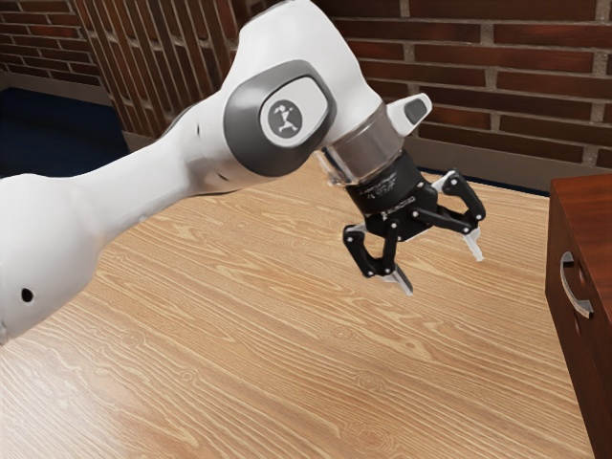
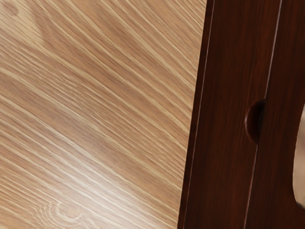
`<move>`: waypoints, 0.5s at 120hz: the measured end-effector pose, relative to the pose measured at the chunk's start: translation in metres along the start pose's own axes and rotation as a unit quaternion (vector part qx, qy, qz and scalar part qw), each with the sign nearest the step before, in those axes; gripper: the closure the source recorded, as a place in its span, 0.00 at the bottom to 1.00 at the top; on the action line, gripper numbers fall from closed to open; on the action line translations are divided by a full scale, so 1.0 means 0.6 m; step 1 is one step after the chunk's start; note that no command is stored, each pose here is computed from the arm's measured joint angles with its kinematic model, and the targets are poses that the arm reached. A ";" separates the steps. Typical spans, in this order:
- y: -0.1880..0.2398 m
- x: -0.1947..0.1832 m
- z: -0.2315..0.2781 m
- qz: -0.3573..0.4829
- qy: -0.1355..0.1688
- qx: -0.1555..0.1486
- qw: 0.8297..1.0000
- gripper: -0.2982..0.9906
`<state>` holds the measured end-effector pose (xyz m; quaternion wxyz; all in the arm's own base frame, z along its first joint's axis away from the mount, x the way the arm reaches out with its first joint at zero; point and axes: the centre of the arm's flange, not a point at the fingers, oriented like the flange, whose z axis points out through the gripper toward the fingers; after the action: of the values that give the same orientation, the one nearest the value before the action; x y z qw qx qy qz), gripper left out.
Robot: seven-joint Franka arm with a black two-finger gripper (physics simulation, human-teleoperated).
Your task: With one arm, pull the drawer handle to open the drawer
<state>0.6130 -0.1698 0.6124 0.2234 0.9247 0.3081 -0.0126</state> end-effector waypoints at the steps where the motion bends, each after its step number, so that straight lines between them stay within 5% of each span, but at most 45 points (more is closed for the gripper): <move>1: 0.001 -0.001 0.001 -0.001 0.000 -0.001 1.000 0.27; 60: 0.060 -0.024 0.078 -0.025 0.030 -0.026 0.999 0.29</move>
<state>0.6276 -0.2232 0.5872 0.2379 0.9106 0.3375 0.0177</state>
